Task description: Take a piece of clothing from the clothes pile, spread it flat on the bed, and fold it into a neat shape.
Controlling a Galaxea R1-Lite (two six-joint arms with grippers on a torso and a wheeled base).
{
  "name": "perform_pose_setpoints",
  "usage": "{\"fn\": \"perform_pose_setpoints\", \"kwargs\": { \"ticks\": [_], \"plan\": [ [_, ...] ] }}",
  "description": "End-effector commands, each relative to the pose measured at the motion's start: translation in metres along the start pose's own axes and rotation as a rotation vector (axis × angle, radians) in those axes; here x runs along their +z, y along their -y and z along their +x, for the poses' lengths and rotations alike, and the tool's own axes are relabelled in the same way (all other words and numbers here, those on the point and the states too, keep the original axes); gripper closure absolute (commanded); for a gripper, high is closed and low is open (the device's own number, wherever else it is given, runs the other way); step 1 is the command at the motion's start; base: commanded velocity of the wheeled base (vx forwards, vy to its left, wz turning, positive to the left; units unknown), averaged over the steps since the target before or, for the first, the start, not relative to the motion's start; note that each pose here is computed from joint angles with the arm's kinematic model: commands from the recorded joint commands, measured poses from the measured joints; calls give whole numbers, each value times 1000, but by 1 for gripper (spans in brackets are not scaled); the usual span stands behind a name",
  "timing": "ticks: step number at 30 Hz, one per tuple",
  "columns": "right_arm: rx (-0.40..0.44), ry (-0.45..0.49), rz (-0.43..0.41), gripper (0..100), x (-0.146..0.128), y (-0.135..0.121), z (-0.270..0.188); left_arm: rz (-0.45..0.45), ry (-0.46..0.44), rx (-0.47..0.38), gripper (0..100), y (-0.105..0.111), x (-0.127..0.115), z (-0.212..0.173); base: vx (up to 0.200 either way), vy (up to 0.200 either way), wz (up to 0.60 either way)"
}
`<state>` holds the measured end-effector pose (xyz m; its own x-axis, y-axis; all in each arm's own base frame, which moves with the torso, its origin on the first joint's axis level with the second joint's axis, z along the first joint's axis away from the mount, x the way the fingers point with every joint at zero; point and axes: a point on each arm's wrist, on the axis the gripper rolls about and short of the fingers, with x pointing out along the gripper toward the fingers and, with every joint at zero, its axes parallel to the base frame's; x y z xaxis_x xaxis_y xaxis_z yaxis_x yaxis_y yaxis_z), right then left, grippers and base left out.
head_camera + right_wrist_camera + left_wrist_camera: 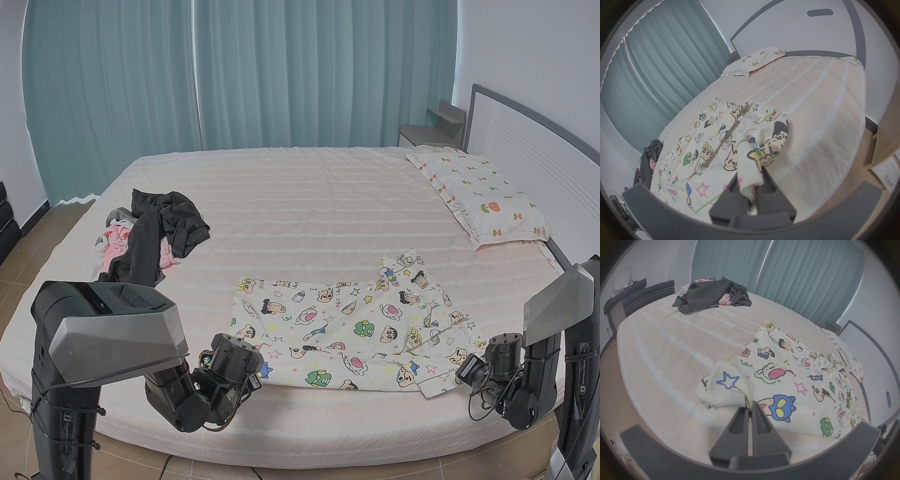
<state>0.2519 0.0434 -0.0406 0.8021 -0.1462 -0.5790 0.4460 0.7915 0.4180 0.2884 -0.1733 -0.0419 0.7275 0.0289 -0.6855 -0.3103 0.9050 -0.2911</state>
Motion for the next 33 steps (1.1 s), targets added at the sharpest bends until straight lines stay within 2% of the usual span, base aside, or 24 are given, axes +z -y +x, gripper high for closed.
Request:
{"fn": "perform_pose_setpoints", "kwargs": {
  "ticks": [1,12,18,19,21,22,32,33],
  "plan": [
    [13,9,-1,100,4,0,-9,17,-13,-1,100,-2,-5,-8,0,0,0],
    [-2,-52,-70,100,-7,5,-25,47,-48,15,100,-11,-15,-21,0,0,0],
    [9,-57,-72,100,-7,3,-25,48,-58,21,100,-13,-17,-19,0,0,0],
    [9,-57,-72,0,-7,3,-25,48,-58,21,100,-13,-17,-19,0,0,0],
    [7,-66,-74,0,-8,4,-25,43,-55,18,100,-12,-17,-19,0,0,0],
    [8,-69,-74,0,-8,5,-25,43,-56,19,0,-12,-17,-19,0,0,0],
    [-13,-78,-72,0,-5,11,-32,-3,-46,8,0,-12,-11,-24,0,0,0],
    [-6,-48,-78,0,8,15,-36,-34,-42,-45,0,-11,1,-37,0,0,0]
  ]
}}
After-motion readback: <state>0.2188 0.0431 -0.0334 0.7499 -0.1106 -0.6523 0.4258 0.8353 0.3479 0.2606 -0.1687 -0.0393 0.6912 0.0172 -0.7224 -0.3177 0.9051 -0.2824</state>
